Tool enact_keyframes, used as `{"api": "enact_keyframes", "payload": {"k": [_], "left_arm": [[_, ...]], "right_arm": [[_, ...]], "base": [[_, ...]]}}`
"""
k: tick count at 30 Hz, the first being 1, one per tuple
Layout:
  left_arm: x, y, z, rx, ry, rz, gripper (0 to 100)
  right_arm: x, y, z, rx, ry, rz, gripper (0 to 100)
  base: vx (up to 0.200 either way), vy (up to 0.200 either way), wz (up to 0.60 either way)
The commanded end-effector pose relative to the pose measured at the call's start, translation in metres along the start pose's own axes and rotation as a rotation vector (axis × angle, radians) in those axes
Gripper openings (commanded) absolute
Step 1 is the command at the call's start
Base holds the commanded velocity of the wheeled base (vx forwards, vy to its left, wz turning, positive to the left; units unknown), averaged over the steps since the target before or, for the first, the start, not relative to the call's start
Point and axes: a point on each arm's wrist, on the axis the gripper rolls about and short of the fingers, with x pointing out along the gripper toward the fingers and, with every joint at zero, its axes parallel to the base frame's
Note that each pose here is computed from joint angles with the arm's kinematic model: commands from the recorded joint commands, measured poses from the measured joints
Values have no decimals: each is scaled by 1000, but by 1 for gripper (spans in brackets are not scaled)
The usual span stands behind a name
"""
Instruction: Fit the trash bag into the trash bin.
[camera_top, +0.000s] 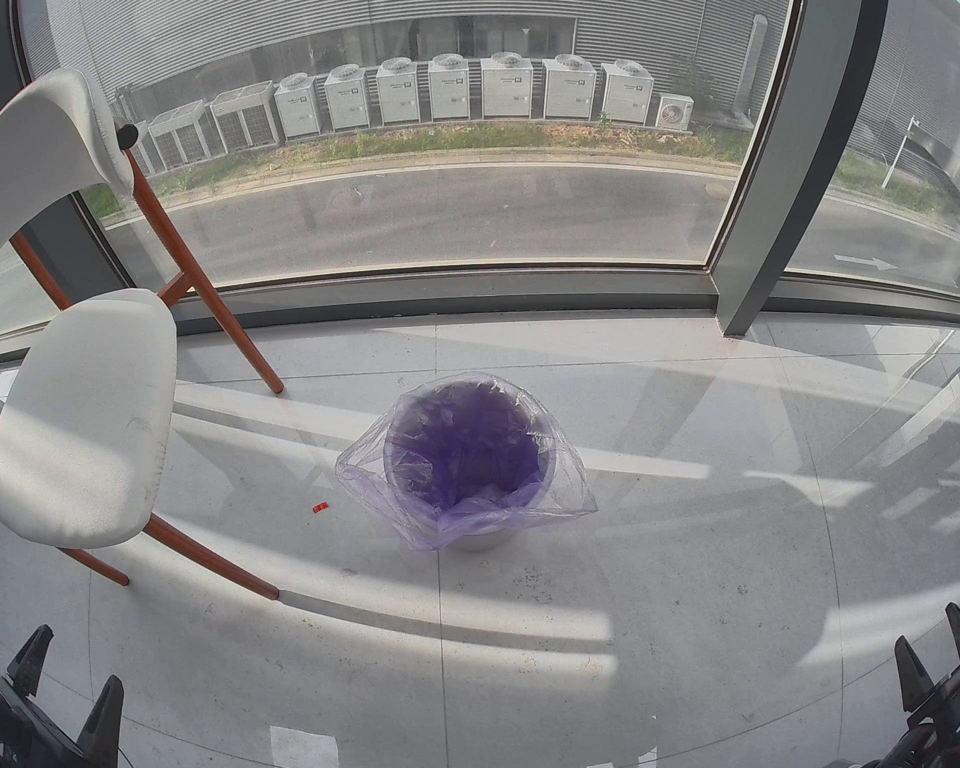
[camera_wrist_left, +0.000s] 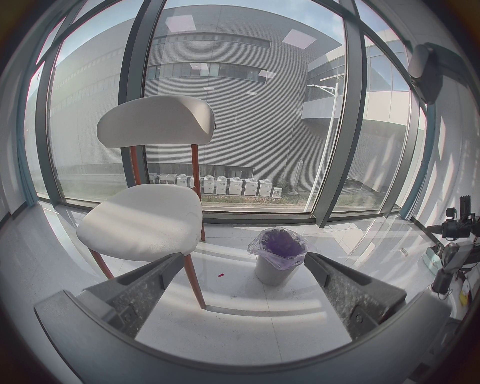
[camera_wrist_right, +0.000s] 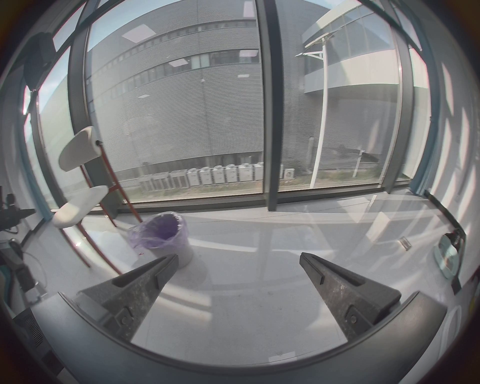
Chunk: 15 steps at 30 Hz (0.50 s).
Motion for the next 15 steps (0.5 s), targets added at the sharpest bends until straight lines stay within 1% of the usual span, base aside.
{"api": "enact_keyframes", "payload": {"k": [1, 2, 3, 5, 6, 8, 9, 10, 11, 12, 14, 15], "left_arm": [[-6, 1, -21, 55, -7, 29, 100], [-6, 1, -21, 54, -10, 43, 100], [-6, 1, -21, 55, -10, 50, 100], [-6, 1, -21, 60, -8, 50, 100], [-6, 1, -21, 61, -8, 50, 100], [-6, 1, -21, 57, -9, 63, 100], [-6, 1, -21, 58, -9, 75, 100], [-6, 2, -21, 67, -2, 100, 100], [-6, 2, -22, 69, 6, 109, 100], [-6, 4, -27, 61, 50, 154, 100], [-6, 4, -26, 68, 44, 164, 100], [-6, 4, -26, 73, 43, 162, 100]], "right_arm": [[0, 9, -3, 46, -56, -276, 100], [-2, 10, -5, 48, -97, -245, 100], [-1, 11, -3, 45, -99, -215, 100], [1, 11, -2, 45, -84, -188, 100], [2, 12, -3, 30, -64, -166, 100], [2, 13, -4, -66, -47, -73, 100], [2, 15, -4, -138, -44, -24, 100], [2, 15, -5, -182, -40, 3, 100], [2, 15, -4, -183, -39, 8, 100], [2, 14, -5, -164, -23, 46, 100], [0, 12, -7, -151, -46, 117, 100], [-2, 12, -8, -142, -57, 108, 100]], "base": [[0, 0, 0], [0, 0, 0], [0, 0, 0], [0, 0, 0], [0, 0, 0], [0, 0, 0], [0, 0, 0], [0, 0, 0], [0, 0, 0], [0, 0, 0], [0, 0, 0], [0, 0, 0]]}}
